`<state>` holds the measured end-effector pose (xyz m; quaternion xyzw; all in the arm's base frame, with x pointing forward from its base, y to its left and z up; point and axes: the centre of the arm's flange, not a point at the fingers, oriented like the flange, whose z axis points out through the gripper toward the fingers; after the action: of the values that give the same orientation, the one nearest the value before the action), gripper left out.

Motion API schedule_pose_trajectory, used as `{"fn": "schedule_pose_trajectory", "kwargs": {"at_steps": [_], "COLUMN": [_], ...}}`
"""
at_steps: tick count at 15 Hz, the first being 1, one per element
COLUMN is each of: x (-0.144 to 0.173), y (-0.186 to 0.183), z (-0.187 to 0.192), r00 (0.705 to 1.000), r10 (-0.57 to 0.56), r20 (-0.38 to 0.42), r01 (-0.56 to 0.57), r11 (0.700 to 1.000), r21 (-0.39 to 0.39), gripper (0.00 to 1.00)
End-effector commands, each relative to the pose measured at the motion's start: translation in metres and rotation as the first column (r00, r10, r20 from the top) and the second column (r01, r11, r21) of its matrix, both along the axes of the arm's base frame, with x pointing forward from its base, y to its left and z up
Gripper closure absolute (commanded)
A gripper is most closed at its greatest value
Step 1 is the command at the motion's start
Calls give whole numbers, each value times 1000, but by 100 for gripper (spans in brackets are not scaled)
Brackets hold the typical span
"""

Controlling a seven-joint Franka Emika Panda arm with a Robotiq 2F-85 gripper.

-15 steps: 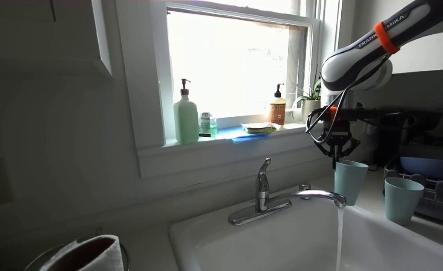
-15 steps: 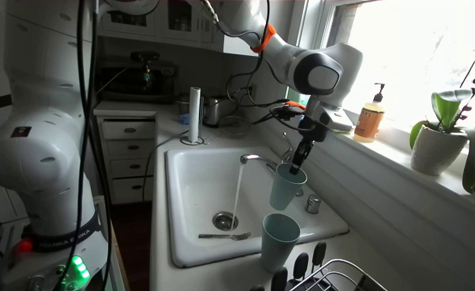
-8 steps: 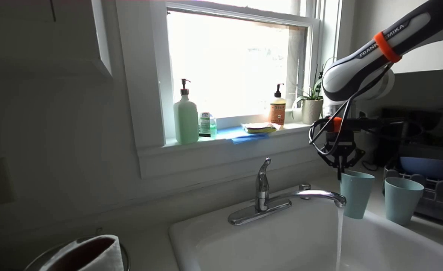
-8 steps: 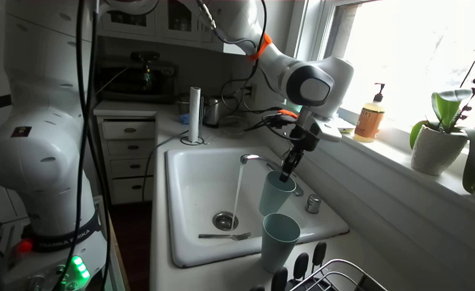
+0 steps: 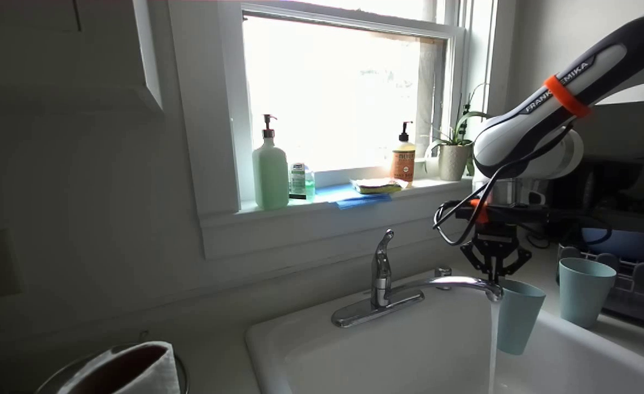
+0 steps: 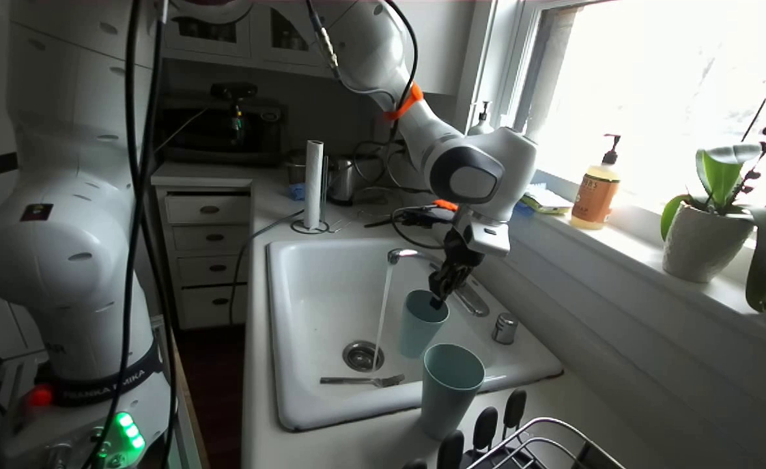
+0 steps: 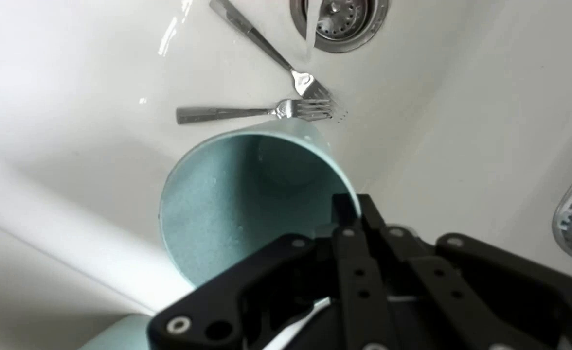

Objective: Get the grey cup in front, put it under the running water, pour the water in the cup into the sink and then put the cup into the other grey cup

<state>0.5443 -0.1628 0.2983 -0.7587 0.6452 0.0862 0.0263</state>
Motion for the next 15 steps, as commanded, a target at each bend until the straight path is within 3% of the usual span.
{"fn": "schedule_pose_trajectory", "kwargs": {"at_steps": [1,8,15], "x": [-8,-6,-1], "y": [30,76,90], "z": [-8,-20,-16], "r00": [991,970,963], "r10": [-127,-233,-259], "r20": [46,66,70], "r01": [127,235,261], "r11": [992,972,965], "r21": [6,-18,-22], "gripper": [99,99,99]}}
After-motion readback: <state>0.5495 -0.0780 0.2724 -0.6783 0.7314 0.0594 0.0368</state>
